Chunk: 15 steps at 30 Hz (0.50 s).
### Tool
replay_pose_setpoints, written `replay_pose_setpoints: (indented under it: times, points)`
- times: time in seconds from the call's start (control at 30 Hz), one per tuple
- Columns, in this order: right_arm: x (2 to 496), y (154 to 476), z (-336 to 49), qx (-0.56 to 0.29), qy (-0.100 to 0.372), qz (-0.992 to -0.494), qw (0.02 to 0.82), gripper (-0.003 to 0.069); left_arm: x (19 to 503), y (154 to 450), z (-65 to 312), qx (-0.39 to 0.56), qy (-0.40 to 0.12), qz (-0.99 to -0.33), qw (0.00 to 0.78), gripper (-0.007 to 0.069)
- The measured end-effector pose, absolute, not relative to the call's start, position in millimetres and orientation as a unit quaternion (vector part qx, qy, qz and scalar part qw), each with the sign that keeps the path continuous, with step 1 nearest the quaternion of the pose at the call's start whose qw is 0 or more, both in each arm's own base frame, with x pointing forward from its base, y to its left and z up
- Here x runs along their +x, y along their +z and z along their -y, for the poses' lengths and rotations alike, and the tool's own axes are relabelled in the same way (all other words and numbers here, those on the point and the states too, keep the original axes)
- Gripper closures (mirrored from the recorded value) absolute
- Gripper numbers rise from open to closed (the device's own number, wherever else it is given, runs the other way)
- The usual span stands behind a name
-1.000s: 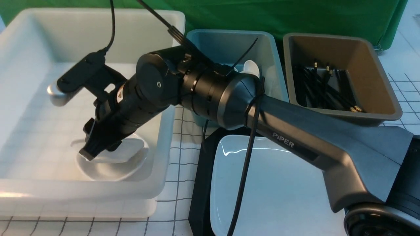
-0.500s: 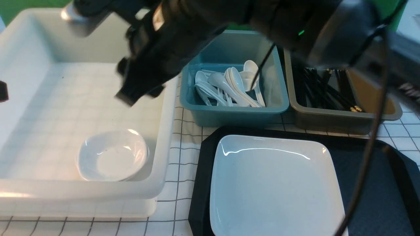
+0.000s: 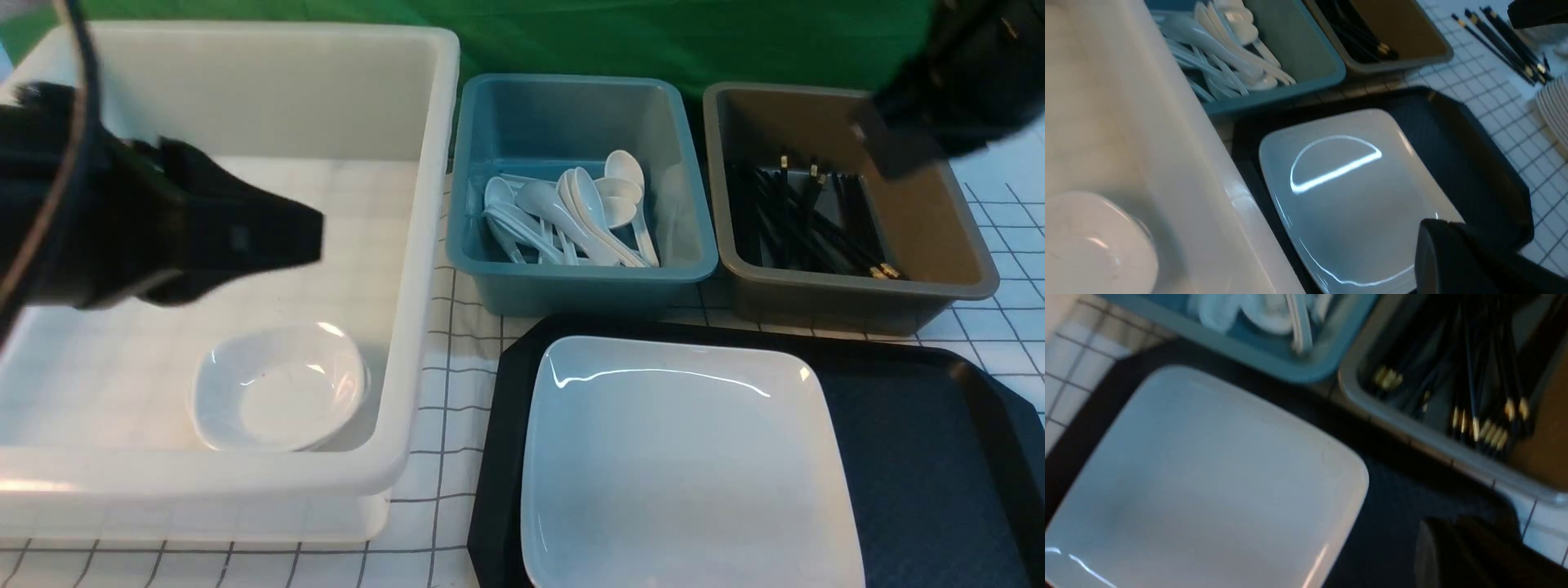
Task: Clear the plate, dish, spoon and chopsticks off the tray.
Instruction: Use the right arm to grab a plate from the dinner plate
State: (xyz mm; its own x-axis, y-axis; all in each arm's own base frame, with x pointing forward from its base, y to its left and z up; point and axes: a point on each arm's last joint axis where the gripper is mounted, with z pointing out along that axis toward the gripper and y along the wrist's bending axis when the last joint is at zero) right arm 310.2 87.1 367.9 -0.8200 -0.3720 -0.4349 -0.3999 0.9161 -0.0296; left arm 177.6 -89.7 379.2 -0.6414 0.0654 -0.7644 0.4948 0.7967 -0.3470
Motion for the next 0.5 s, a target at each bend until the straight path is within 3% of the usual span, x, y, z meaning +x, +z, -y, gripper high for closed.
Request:
replay_pose_setpoints:
  times: [0.13, 0.17, 0.3, 0.5]
  points:
    - [305, 309, -59, -0.161, 0.056, -0.971, 0.165, 0.0456, 190, 353, 123, 0.219, -0.256, -0.881, 0.333, 0.0628]
    - [305, 309, -58, -0.16, 0.057, -0.971, 0.166, 0.0449, 190, 353, 123, 0.219, -0.256, -0.881, 0.333, 0.0628]
    - [304, 255, -48, -0.13, 0.09, -0.973, 0.17, 0.0319, 203, 325, 155, 0.253, -0.249, -0.891, 0.284, 0.0628]
    - [324, 212, -55, -0.128, 0.119, -0.97, 0.17, 0.0255, 222, 304, 172, 0.265, -0.236, -0.89, 0.288, 0.0628]
